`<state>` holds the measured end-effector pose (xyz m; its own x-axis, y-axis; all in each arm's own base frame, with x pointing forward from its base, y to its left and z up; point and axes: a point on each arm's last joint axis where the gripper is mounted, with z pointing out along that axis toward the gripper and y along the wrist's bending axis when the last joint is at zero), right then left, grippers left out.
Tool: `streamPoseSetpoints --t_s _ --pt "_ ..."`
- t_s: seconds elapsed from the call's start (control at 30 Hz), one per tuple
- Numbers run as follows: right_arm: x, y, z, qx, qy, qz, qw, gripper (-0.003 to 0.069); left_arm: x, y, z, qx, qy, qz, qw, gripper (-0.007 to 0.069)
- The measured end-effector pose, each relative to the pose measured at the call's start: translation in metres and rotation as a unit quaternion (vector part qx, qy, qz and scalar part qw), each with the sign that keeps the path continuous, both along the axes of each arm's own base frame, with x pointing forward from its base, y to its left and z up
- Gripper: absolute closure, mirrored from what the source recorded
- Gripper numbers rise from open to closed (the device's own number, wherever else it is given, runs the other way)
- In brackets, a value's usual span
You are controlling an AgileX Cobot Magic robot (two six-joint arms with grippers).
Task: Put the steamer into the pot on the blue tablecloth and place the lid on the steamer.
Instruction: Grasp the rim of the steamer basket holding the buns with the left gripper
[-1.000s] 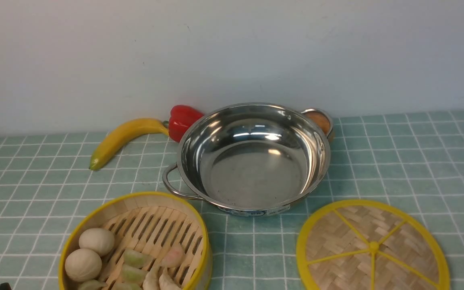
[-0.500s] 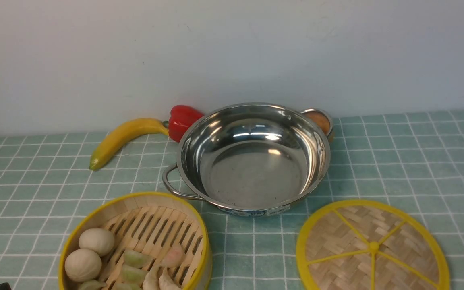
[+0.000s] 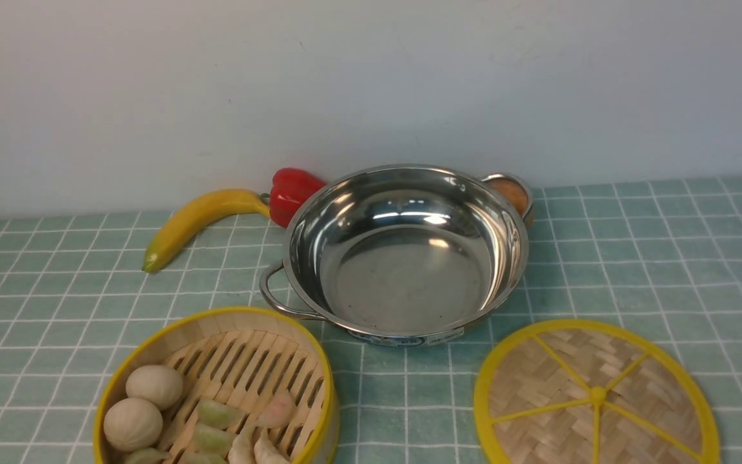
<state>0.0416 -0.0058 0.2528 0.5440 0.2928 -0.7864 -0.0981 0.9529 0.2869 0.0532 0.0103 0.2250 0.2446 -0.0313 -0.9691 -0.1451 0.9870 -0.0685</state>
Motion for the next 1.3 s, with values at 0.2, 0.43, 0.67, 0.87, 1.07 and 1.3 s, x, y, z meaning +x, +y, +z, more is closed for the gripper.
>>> streamPoseSetpoints --t_s 0.2,0.43,0.67,0.87,1.07,1.3 --pt "-0.005 0.000 0.006 0.006 -0.043 0.001 0.999 0.0417 -0.001 0.001 0.002 0.001 -0.013 0.004 1.000 0.0382" --pt "-0.011 -0.001 0.013 0.013 -0.095 0.003 0.995 0.0417 -0.002 0.002 0.006 0.002 -0.037 0.010 0.999 0.0382" --pt "-0.025 -0.002 0.025 0.051 -0.203 0.034 0.977 0.0417 -0.009 0.005 0.020 -0.023 -0.127 0.021 0.991 0.0382" --pt "-0.031 -0.002 0.029 0.062 -0.239 0.047 0.968 0.0417 -0.017 0.007 0.032 -0.082 -0.215 0.007 0.973 0.0382" --pt "-0.029 -0.002 0.028 0.066 -0.229 0.050 0.970 0.0417 -0.018 0.007 0.034 -0.097 -0.233 -0.004 0.968 0.0382" --pt "-0.029 -0.002 0.028 0.066 -0.229 0.050 0.970 0.0417 -0.024 0.001 0.052 -0.045 -0.262 -0.017 0.964 0.0382"
